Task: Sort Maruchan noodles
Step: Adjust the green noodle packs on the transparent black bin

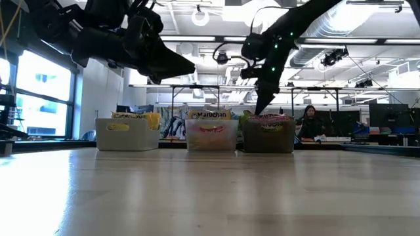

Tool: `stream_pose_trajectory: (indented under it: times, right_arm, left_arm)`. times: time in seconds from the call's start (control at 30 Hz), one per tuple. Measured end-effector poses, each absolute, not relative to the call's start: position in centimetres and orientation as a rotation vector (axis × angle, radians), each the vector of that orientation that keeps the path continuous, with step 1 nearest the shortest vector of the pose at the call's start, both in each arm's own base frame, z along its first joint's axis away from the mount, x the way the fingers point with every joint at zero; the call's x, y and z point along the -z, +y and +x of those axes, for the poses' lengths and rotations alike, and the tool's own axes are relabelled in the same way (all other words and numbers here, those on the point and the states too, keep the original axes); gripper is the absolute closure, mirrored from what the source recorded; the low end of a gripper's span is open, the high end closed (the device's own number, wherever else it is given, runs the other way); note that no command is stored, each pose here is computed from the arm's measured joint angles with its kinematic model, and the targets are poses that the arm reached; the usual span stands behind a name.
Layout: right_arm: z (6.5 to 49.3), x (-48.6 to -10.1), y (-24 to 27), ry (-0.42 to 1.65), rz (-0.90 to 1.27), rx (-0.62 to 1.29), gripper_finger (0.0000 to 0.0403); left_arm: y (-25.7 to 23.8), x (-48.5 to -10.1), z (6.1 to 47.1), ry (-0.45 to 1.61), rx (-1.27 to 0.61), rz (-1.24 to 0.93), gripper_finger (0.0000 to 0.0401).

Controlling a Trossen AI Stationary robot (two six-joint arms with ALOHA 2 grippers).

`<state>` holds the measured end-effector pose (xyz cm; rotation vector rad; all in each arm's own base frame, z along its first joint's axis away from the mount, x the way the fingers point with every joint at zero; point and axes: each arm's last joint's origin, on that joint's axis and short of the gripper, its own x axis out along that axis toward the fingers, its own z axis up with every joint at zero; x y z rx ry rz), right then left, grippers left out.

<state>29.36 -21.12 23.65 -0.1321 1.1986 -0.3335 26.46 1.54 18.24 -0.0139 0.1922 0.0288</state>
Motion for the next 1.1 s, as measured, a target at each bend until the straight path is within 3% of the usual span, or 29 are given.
stream_pose_trajectory:
  times: [0.27,0.67,0.9,1.1]
  right_arm:
    - [28.4,-25.6,-17.3,1.284,-0.083,0.279,0.0386]
    - [29.3,-24.2,-16.3,1.357,-0.024,0.288,0.0262]
    - [29.8,-22.8,-17.0,1.39,-0.043,0.324,0.026]
    - [30.2,-21.8,-17.2,1.423,-0.063,0.295,0.0292]
  left_arm:
    - [1.5,-18.3,26.5,0.191,-0.028,-0.007,0.0314]
    - [1.5,-18.2,26.4,0.197,-0.03,-0.028,0.0314]
    - [1.5,-18.2,26.4,0.199,-0.029,-0.025,0.0314]
    - [1.5,-18.2,26.4,0.199,-0.029,-0.025,0.0314]
